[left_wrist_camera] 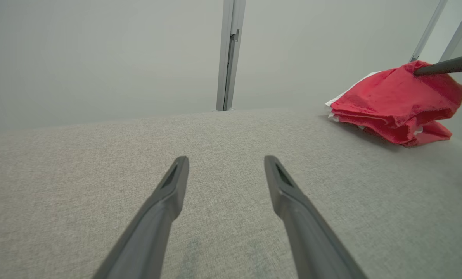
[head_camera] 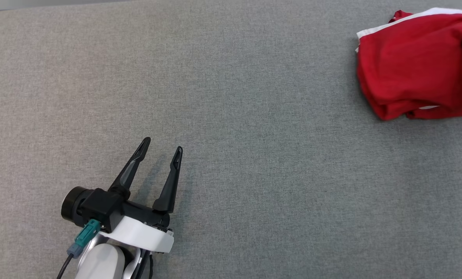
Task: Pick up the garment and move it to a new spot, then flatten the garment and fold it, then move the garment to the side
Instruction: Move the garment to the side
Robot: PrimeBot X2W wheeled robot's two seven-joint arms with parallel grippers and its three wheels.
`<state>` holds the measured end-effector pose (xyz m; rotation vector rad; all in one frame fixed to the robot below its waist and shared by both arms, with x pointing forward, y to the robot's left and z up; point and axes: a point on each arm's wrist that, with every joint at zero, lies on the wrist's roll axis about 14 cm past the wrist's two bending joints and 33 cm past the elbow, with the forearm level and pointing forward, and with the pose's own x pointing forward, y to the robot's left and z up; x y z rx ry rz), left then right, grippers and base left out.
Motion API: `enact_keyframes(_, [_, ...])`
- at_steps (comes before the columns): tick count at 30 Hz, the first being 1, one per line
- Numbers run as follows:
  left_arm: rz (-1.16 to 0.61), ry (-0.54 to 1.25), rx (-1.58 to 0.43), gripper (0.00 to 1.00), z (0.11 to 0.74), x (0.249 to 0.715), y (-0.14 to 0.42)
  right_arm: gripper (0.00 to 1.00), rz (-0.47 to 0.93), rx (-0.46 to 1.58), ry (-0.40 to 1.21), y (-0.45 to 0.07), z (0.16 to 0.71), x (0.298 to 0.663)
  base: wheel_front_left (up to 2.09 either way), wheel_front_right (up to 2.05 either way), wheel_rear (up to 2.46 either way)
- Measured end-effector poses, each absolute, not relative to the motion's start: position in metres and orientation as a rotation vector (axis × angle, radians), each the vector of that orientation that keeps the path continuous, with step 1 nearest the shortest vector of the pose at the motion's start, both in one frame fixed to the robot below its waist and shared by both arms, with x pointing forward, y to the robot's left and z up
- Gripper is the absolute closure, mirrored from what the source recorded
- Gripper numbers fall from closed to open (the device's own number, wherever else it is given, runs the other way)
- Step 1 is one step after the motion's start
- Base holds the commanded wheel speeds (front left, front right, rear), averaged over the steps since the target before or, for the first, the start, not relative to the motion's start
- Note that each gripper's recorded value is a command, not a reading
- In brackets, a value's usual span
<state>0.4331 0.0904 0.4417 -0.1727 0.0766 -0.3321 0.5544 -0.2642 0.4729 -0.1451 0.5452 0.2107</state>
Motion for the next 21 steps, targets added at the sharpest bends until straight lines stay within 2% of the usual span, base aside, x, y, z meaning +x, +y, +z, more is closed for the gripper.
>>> enact_keyframes(3, [-0.332, 0.083, -0.168, 0.00, 0.439, 0.432, 0.092, 1.00, 0.180, -0.260, 0.548, -0.285, 0.473, 0.557, 0.00, 0.00, 0.00])
enact_keyframes(8, [-0.327, 0.083, -0.165, 0.00, 0.439, 0.435, 0.095, 1.00, 0.144, -0.305, 0.593, -0.298, 0.455, 0.557, 0.00, 0.00, 0.00])
enact_keyframes(9, [-0.325, 0.081, -0.163, 0.00, 0.439, 0.435, 0.096, 0.54, 0.132, -0.307, 0.615, -0.301, 0.448, 0.555, 0.00, 0.00, 0.00])
enact_keyframes(10, [-0.323, 0.082, -0.163, 0.00, 0.439, 0.436, 0.097, 0.00, 0.120, -0.313, 0.635, -0.305, 0.442, 0.553, 0.00, 0.00, 0.00])
enact_keyframes(16, [-0.312, 0.070, -0.162, 0.00, 0.445, 0.434, 0.100, 0.00, 0.024, -0.360, 0.688, -0.332, 0.433, 0.540, 0.00, 0.00, 0.00])
enact_keyframes(21, [-0.298, 0.039, -0.159, 0.00, 0.458, 0.428, 0.105, 0.00, 0.007, -0.382, 0.566, -0.329, 0.464, 0.542, 0.00, 0.00, 0.00])
